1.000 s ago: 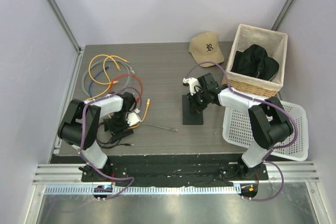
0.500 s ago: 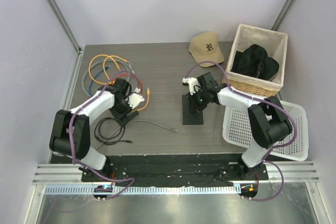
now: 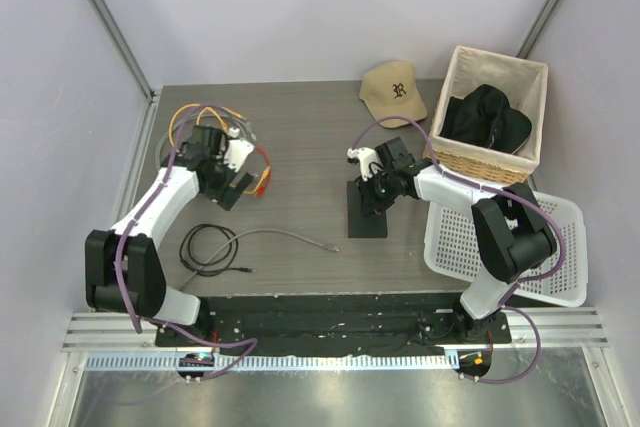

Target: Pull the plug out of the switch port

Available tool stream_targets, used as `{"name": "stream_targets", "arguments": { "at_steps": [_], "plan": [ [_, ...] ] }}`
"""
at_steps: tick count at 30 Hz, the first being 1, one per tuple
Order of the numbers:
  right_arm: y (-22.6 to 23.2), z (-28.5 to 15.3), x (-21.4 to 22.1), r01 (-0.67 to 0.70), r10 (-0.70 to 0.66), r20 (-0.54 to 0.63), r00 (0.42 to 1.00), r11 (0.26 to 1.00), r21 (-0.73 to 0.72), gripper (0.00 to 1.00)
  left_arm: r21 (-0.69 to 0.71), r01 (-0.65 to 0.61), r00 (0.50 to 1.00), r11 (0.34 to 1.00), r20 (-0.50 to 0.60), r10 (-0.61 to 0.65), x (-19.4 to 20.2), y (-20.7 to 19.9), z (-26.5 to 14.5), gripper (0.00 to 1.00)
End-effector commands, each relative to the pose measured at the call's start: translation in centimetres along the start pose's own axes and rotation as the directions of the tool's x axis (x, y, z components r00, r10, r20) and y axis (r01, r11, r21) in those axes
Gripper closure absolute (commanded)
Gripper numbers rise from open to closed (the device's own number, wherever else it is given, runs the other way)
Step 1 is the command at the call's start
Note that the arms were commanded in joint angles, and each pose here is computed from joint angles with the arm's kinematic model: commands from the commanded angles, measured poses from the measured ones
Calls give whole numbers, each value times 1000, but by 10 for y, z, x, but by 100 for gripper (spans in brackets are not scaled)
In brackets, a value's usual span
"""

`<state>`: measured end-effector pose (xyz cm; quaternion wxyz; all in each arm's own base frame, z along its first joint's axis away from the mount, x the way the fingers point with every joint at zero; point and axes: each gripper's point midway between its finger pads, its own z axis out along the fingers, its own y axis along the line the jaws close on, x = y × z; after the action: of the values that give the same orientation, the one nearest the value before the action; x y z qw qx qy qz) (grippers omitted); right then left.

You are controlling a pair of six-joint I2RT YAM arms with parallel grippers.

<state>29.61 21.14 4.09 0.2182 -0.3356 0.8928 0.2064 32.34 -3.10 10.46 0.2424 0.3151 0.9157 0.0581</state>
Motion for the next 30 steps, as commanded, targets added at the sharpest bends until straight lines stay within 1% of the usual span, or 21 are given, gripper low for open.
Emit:
{"name": "stream_targets", "arguments": {
  "at_steps": [1, 3, 4, 5, 6, 7, 8, 10, 11, 12, 14, 15, 17, 19, 23, 24, 26, 27, 28, 29, 30],
  "plan": [
    [-10, 10, 48, -4, 12, -147, 989, 999, 55, 88, 38, 200, 978, 979, -61, -197, 46, 7, -11, 0],
    [-10, 12, 50, -7, 15, -153, 988, 999, 52, 88, 31, 211, 976, 977, -56, -209, 50, 6, -12, 0],
    [-10, 12, 50, -9, 17, -154, 988, 999, 52, 88, 29, 215, 976, 976, -49, -213, 54, 4, -13, 6],
    [-10, 13, 50, -11, 19, -154, 988, 999, 51, 88, 21, 215, 976, 976, -35, -214, 55, 3, -13, 37],
    [-10, 13, 48, -14, 21, -152, 988, 999, 50, 88, -1, 215, 977, 977, -3, -215, 52, 7, -12, 85],
    [-10, 15, 48, -16, 23, -156, 987, 999, 48, 88, -37, 223, 975, 974, 3, -223, 59, 8, -11, 100],
    [-10, 15, 47, -19, 26, -155, 988, 999, 47, 88, -78, 221, 975, 972, 1, -222, 64, 13, -10, 100],
    [-11, 17, 42, -19, 26, -151, 988, 999, 47, 88, -89, 202, 979, 975, -5, -203, 70, 13, -5, 100],
    [-12, 18, 41, -19, 25, -149, 988, 999, 47, 88, -87, 202, 978, 976, -26, -205, 74, 11, -2, 68],
    [-12, 18, 37, -18, 25, -144, 989, 999, 48, 88, -78, 208, 976, 975, -54, -213, 80, 8, 0, 49],
    [-13, 19, 37, -19, 25, -145, 989, 999, 46, 88, -59, 204, 972, 977, -102, -210, 90, 2, 8, 18],
    [-13, 19, 35, -20, 26, -143, 989, 999, 47, 87, -60, 198, 972, 978, -117, -203, 94, 1, 11, 14],
    [-13, 19, 36, -20, 26, -143, 989, 999, 47, 88, -52, 171, 973, 984, -150, -177, 105, -3, 18, 11],
    [-13, 19, 39, -27, 33, -150, 988, 999, 45, 88, -42, 140, 974, 989, -173, -145, 114, -6, 28, 11],
    [-11, 19, 42, -28, 34, -155, 987, 999, 42, 87, -41, 139, 972, 989, -187, -144, 118, -6, 49, 11],
    [-11, 19, 42, -25, 32, -154, 987, 999, 44, 87, -21, 142, 967, 990, -211, -143, 121, -9, 58, 12],
    [-12, 18, 43, -25, 32, -155, 987, 999, 47, 87, 20, 148, 964, 989, -229, -139, 121, -15, 66, 26],
    [-12, 17, 43, -23, 30, -155, 987, 999, 48, 87, 57, 144, 962, 988, -241, -127, 119, -18, 72, 38],
    [-12, 17, 43, -23, 30, -156, 987, 998, 51, 87, 81, 145, 961, 986, -247, -121, 119, -21, 76, 54],
    [-12, 17, 44, -20, 27, -156, 987, 999, 51, 87, 109, 135, 962, 985, -252, -104, 119, -24, 78, 62],
    [-12, 17, 43, -19, 27, -155, 988, 998, 52, 87, 129, 157, 962, 979, -244, -122, 117, -19, 79, 77]
  ]
}}
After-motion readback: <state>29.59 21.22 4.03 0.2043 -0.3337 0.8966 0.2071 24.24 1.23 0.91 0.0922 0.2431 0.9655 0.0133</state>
